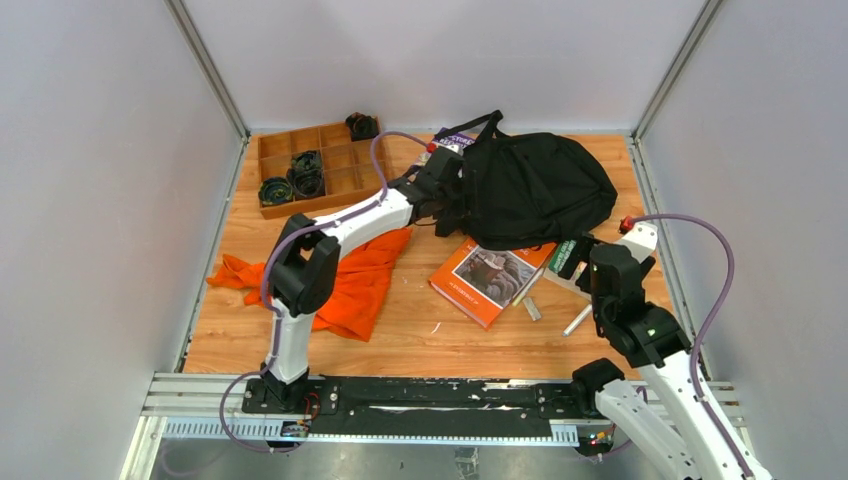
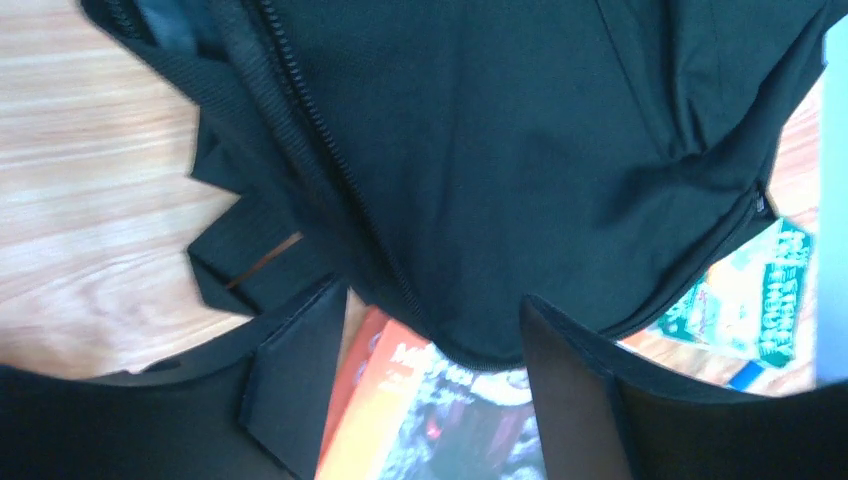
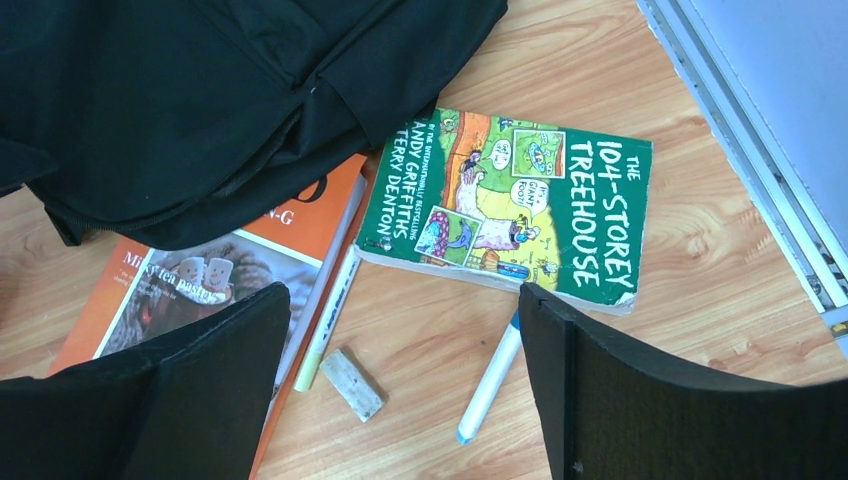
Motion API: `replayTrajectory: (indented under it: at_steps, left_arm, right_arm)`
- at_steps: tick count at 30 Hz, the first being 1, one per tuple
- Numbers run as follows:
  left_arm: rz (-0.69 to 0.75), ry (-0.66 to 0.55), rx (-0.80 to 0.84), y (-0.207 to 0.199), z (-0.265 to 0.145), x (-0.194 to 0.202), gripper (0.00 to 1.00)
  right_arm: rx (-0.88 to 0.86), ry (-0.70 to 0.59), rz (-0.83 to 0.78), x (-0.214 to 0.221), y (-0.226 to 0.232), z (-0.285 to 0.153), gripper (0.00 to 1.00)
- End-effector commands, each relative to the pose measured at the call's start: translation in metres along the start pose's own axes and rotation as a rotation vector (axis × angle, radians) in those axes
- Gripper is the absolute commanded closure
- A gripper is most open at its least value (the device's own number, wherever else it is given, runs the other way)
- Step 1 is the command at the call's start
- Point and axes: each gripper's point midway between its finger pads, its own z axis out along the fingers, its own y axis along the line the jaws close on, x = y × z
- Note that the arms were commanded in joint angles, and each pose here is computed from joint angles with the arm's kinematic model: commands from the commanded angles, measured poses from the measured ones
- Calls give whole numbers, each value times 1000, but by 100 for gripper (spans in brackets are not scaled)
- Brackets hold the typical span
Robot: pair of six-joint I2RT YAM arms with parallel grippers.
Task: Pack the student bag
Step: Adjust the student bag at the center of the board.
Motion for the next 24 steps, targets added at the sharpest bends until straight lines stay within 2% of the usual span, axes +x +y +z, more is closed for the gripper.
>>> replayTrajectory:
  at_steps: [1, 2, 3, 4, 6, 12, 17, 20, 24]
  left_arm:
    - [-47, 7, 55, -19, 14, -7, 40]
    - [-44, 4, 57, -19, 15, -6, 51]
    - [-28, -11, 75, -22, 15, -10, 68]
    - [-13, -27, 95, -26, 12, -15, 82]
    - [9, -65, 133, -38, 3, -30, 98]
    - [75, -89, 333, -94, -33, -65, 100]
    - [111, -153, 492, -129, -53, -82, 100]
    - [113, -146, 552, -143, -53, -87, 100]
    - [101, -155, 615, -159, -59, -97, 100]
  right_arm:
    - [-23, 10, 4, -4, 2, -9, 12]
    - [-28, 13, 2, -4, 3, -9, 15]
    - [-48, 18, -12, -3, 6, -10, 20]
    - [-69, 22, -25, -3, 9, -10, 23]
    - [-109, 30, -51, -1, 16, -9, 25]
    - [-194, 59, -186, -10, 37, -7, 21]
    - [-445, 189, -314, 7, 85, -11, 20]
    - [-575, 303, -312, 24, 112, -16, 20]
    - [-528, 340, -263, 32, 116, -2, 20]
